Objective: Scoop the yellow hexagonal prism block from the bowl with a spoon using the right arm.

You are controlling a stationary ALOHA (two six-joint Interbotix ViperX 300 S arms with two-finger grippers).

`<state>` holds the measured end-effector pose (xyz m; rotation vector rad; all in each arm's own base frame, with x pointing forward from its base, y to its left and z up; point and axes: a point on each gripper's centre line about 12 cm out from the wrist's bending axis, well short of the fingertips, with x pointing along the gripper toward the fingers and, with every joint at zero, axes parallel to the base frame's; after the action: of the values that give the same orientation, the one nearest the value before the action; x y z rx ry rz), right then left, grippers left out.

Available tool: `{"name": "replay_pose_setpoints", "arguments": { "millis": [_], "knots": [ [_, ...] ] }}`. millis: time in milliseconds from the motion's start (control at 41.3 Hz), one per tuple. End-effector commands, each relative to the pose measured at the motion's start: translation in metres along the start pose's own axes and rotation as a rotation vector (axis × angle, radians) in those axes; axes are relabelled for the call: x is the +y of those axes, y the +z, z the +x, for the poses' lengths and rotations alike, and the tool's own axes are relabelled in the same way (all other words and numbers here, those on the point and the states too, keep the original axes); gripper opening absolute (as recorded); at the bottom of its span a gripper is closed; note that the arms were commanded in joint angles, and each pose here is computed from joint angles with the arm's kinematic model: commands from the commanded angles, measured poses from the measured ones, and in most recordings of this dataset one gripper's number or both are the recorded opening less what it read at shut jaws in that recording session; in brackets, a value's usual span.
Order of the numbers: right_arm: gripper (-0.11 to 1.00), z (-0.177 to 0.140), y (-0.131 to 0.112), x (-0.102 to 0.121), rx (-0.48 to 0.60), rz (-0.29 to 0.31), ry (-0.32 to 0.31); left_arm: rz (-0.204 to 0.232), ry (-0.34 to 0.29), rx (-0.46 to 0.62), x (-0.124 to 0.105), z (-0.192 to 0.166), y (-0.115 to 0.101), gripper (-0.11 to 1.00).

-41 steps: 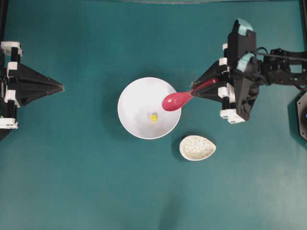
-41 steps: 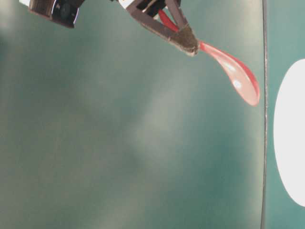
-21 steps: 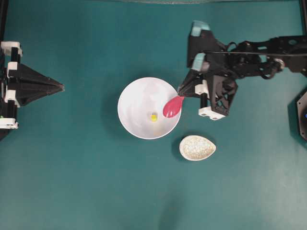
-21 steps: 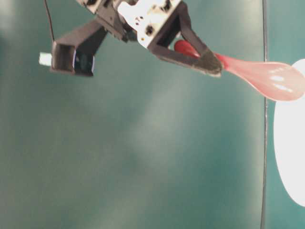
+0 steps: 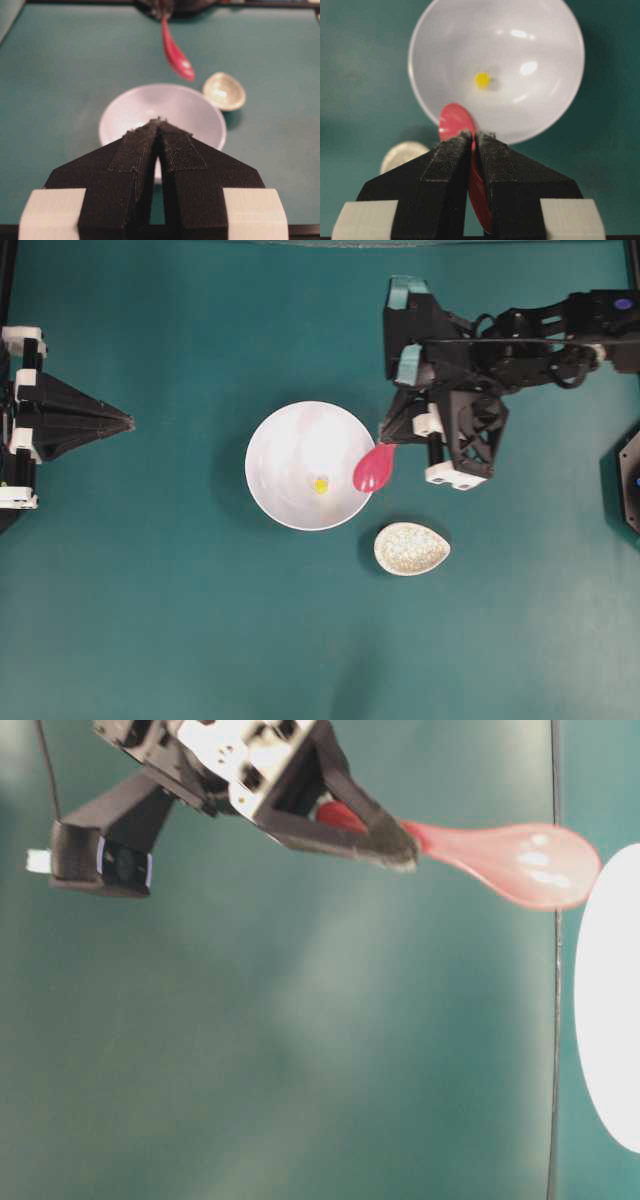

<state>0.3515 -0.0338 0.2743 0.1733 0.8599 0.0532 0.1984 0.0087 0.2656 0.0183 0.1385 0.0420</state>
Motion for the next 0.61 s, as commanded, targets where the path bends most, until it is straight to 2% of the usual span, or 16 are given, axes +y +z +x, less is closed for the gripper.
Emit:
{"name": "replay_pose_setpoints", "arguments": {
  "millis": [0,145,290,581],
  "knots": [
    [0.06,-0.017,0.002,0.004,-0.038,0.010,0.003,0.004,0.003,-0.018,0.001,0.002,0.008,0.00],
    [0.06,-0.023,-0.009,0.010,-0.038,0.051,0.012,0.004,0.003,-0.018,0.001,0.002,0.008,0.00],
    [0.06,-0.029,-0.024,0.026,-0.038,0.075,0.040,0.006,0.003,-0.017,0.001,0.002,0.007,0.00],
    [0.06,-0.023,-0.050,0.052,-0.058,0.123,0.087,0.006,0.003,-0.018,0.001,0.002,0.008,0.00]
  ]
}}
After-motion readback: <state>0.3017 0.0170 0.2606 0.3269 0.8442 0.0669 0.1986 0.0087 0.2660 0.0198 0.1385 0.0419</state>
